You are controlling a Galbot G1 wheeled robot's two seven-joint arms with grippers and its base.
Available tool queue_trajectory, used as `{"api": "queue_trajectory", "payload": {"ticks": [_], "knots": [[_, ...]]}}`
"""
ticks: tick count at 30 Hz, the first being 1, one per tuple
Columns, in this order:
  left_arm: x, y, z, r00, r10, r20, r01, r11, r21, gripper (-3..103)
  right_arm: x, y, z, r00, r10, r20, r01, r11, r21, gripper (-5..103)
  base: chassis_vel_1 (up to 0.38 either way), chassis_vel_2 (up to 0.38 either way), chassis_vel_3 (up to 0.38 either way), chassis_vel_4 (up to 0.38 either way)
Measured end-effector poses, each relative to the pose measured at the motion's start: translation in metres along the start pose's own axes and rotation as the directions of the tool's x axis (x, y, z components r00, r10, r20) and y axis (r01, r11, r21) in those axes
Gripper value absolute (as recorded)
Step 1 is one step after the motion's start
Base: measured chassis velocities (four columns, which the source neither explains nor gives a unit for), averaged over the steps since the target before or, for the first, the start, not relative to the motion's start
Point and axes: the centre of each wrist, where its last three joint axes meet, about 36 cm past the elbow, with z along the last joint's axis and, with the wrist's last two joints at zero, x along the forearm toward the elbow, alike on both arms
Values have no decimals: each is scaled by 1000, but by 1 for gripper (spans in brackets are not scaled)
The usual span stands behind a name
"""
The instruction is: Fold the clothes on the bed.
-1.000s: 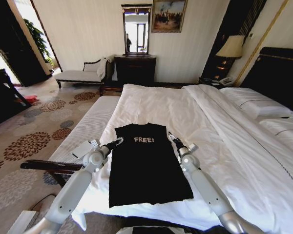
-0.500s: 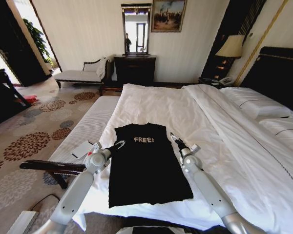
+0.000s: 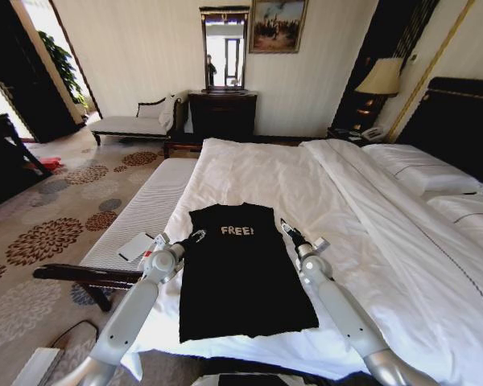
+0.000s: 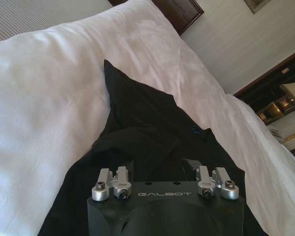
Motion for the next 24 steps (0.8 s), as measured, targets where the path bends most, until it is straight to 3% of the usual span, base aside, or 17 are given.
{"api": "queue_trajectory", "payload": {"ticks": [1,3,5,6,10,12,13,24], "knots": [[0,0,0,1000,-1,0,1,1000,-1,47,0,0,0,1000,0,0,0,1000,0,100,0,0,0,0],[0,0,1,1000,-1,0,1,1000,-1,47,0,0,0,1000,1,0,-1,1000,0,100,0,0,0,0],[-1,0,1,1000,-1,0,1,1000,-1,36,0,0,0,1000,2,0,-2,1000,-1,100,0,0,0,0],[-1,0,1,1000,-1,0,1,1000,-1,36,0,0,0,1000,2,0,-2,1000,-1,100,0,0,0,0],[2,-1,5,1000,2,-3,-2,1000,-2,15,1,-1,0,1000,5,0,-5,1000,0,100,0,0,0,0],[3,-1,6,1000,3,-4,-3,1000,-4,15,1,-1,0,1000,6,0,-6,1000,0,100,0,0,0,0],[4,-1,6,1000,4,-4,-5,1000,-7,4,1,0,0,1000,6,0,-6,1000,1,100,0,0,0,0],[12,-2,12,1000,8,-11,-9,1000,-18,1,2,1,-1,1000,9,-2,-9,1000,4,100,0,0,0,0]]}}
